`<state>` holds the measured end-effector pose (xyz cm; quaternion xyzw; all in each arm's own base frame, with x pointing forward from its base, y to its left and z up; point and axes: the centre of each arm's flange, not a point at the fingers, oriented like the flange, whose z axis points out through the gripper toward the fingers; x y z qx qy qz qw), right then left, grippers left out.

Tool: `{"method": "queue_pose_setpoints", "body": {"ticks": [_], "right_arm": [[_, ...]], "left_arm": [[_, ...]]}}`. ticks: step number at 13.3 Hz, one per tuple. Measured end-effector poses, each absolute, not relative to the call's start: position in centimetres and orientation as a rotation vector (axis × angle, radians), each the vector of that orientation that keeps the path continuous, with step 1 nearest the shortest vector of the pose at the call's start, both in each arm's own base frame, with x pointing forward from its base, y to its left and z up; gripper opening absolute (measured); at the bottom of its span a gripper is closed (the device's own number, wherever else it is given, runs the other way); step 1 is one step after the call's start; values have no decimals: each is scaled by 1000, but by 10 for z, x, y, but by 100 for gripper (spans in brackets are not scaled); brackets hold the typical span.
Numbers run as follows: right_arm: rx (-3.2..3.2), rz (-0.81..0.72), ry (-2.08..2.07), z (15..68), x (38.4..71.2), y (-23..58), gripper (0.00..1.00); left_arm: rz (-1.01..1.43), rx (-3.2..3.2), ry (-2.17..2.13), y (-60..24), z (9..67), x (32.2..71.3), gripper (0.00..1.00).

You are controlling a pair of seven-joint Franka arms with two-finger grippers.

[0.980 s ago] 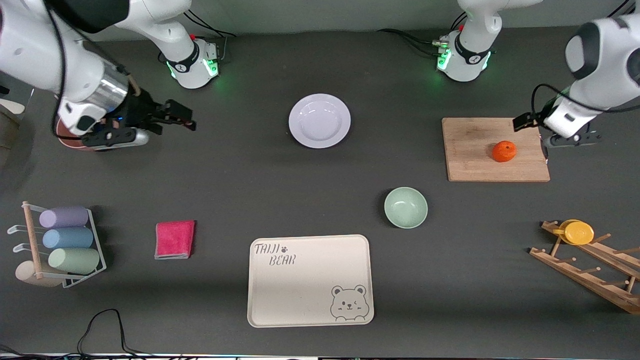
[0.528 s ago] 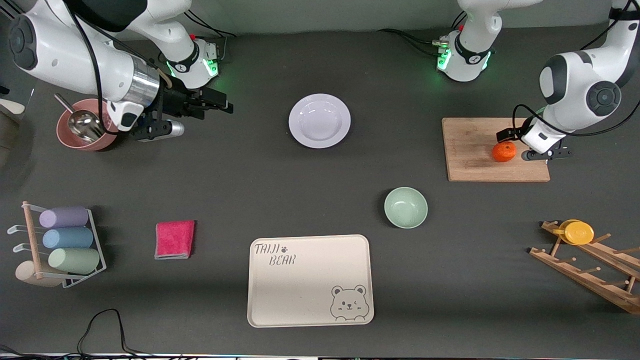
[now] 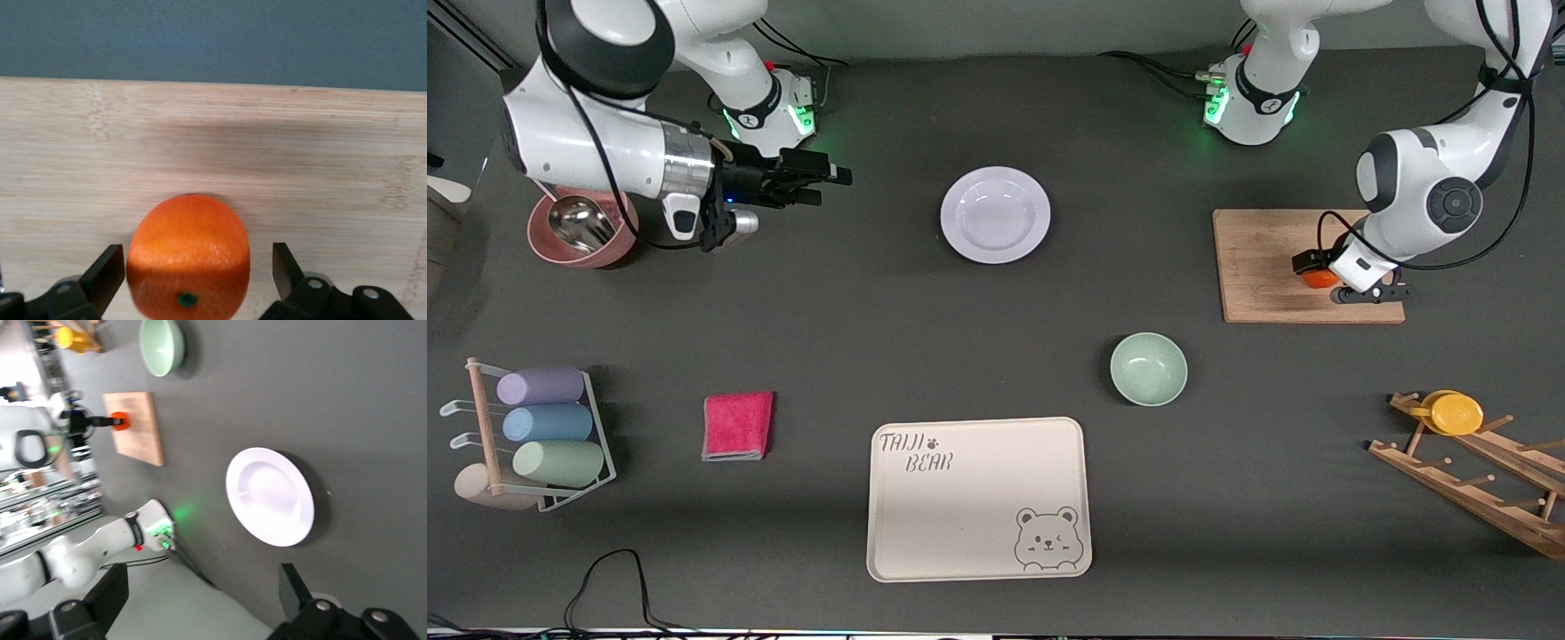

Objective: Place orange and plate with both arms
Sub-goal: 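Lower the left gripper onto the orange while the right gripper approaches the plate, then close the left gripper on the orange and lift it off the board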

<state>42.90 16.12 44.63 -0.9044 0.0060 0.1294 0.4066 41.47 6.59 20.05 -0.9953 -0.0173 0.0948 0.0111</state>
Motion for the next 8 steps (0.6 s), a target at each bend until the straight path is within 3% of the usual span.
{"method": "queue_pose_setpoints", "body": {"ticks": [2, 4, 8], "right_arm": [[-2177, 281, -7, 404, 416, 143, 100], [-2093, 232, -19, 360, 395, 139, 100], [-1981, 144, -52, 274, 364, 135, 100]], "left_arm": [[301, -3105, -52, 66, 198, 414, 96], [298, -3106, -41, 66, 200, 415, 73], [294, -3106, -35, 66, 202, 416, 71]]}}
